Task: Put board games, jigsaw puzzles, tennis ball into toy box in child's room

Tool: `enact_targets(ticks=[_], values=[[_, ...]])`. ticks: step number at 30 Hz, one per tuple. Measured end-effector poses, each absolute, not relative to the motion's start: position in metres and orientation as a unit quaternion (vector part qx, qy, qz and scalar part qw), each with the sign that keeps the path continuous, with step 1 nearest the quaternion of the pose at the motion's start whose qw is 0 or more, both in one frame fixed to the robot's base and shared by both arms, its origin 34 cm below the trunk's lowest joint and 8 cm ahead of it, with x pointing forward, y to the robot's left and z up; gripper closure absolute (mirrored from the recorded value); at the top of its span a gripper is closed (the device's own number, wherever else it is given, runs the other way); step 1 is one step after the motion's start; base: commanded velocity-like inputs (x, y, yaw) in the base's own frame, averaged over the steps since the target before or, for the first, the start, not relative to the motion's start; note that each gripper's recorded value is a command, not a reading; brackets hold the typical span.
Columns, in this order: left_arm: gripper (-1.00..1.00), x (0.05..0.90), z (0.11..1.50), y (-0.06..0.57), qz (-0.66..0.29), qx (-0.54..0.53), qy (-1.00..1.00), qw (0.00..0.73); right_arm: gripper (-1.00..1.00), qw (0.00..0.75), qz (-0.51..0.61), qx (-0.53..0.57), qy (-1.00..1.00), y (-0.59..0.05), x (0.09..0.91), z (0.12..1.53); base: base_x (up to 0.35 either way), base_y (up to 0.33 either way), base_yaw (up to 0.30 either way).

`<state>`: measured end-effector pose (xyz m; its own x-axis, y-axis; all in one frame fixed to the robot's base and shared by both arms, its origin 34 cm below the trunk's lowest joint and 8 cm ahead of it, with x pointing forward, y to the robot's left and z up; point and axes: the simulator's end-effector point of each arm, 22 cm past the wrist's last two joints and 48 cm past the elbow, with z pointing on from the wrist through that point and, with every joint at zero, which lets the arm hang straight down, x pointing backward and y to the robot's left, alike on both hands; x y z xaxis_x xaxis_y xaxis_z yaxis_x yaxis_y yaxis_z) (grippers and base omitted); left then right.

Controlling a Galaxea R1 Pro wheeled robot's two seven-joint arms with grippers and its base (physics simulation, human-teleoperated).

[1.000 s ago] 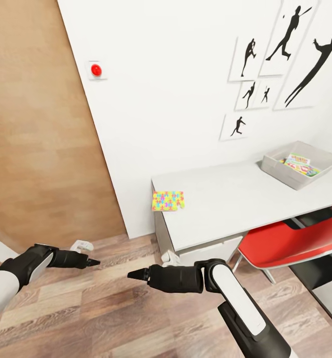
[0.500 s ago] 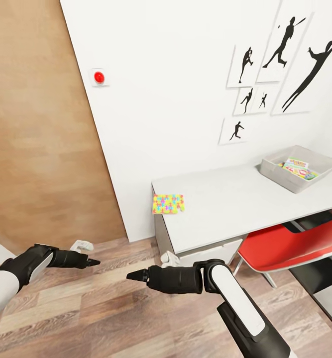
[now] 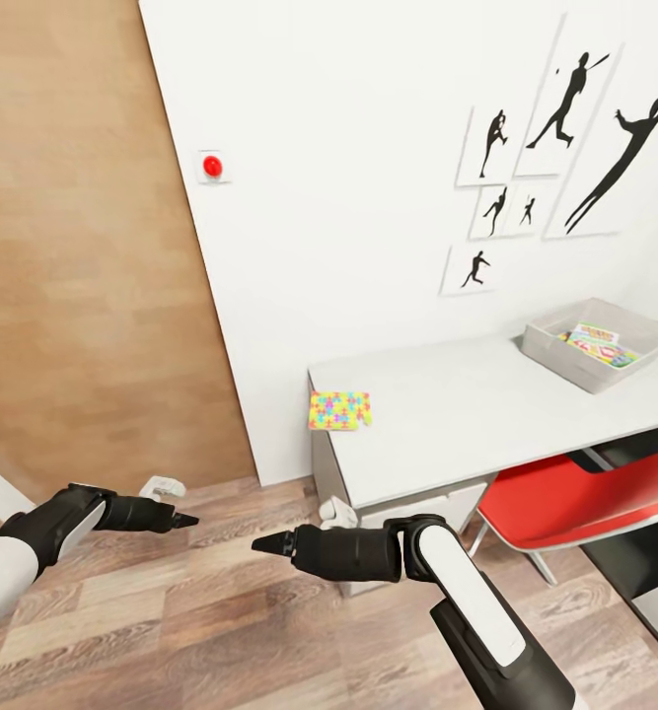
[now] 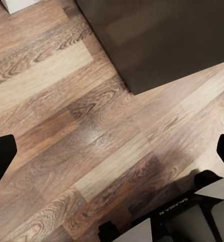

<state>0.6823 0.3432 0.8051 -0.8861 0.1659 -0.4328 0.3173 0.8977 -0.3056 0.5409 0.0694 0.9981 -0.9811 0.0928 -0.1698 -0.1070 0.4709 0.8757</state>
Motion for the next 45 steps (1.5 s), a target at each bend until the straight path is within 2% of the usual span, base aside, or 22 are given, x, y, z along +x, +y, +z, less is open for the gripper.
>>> enact_targets(ticks=[15,35,45], values=[[-1.0,0.686,0.819,0.343,-0.186,0.129,0.95,0.213,-1.0,0.107,0.514,-0.012,0.851,0.071,0.539,1.008,0.0,0.0,0.058],[-1.0,0.691,0.837,0.343,-0.184,0.132,0.947,0.229,-1.0,0.12,0.514,-0.021,0.849,0.074,0.536,1.021,0.0,0.0,-0.127],[-1.0,0.693,0.847,0.343,-0.184,0.133,0.945,0.236,-1.0,0.126,0.513,-0.026,0.849,0.076,0.534,1.027,0.0,0.0,-0.021]])
